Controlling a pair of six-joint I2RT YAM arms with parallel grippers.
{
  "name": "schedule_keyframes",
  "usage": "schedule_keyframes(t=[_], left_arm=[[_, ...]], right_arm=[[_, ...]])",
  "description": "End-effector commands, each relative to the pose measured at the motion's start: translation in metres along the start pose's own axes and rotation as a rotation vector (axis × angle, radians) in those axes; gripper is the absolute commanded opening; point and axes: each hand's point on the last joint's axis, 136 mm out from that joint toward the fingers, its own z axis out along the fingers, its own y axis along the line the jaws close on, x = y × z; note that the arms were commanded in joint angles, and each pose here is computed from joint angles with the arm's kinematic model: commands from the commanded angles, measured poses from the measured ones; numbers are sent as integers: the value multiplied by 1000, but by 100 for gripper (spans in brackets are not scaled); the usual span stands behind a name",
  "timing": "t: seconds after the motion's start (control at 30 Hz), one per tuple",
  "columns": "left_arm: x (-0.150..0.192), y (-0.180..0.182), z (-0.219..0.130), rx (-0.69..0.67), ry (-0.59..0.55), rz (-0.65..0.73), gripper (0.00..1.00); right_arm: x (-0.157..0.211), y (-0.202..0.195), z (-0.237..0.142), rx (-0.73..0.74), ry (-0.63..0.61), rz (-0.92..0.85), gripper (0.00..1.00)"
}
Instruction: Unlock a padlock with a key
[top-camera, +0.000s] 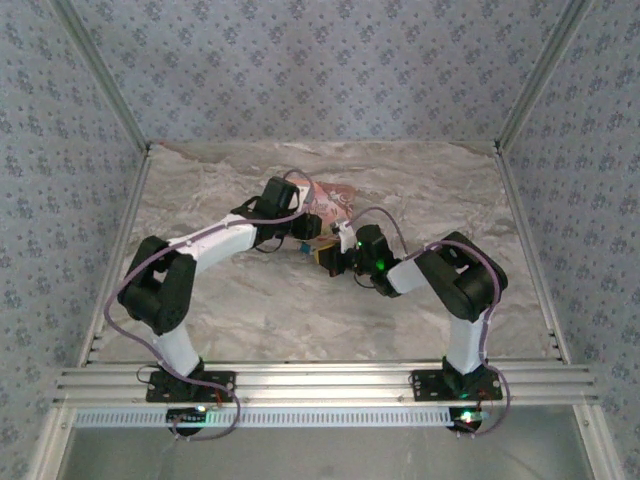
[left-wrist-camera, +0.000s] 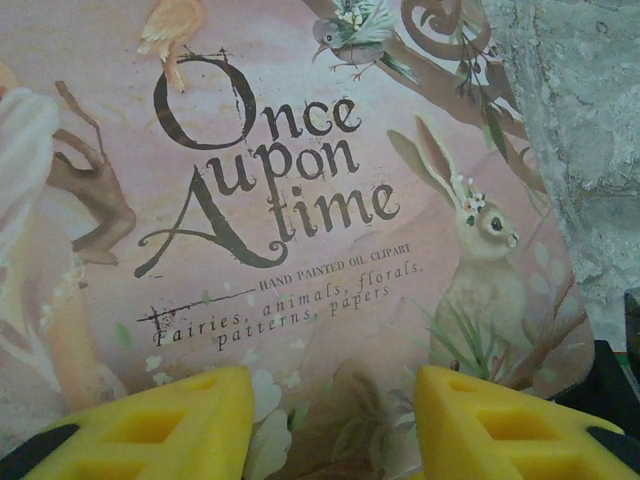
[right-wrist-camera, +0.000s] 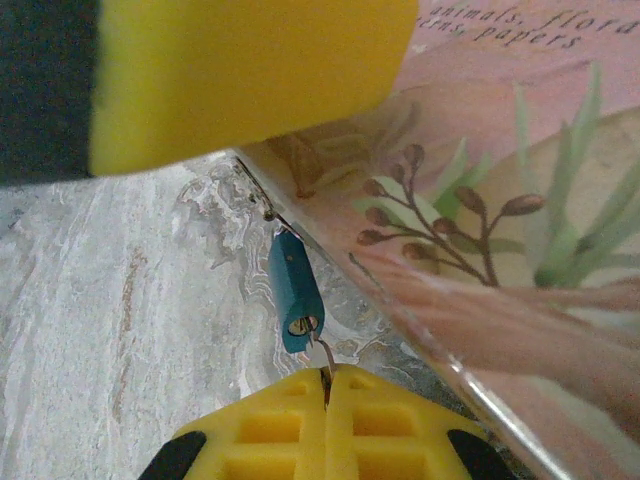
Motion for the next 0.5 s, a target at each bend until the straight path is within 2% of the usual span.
schedule_keyframes(t=[0.0, 0.47], left_arm=[[123, 20, 23, -66, 410, -68, 48], [129, 15, 28, -34, 406, -102, 48]], right_arm=[[-22, 17, 9, -56, -69, -29, 0], [-32, 17, 29, -83, -136, 48, 0]])
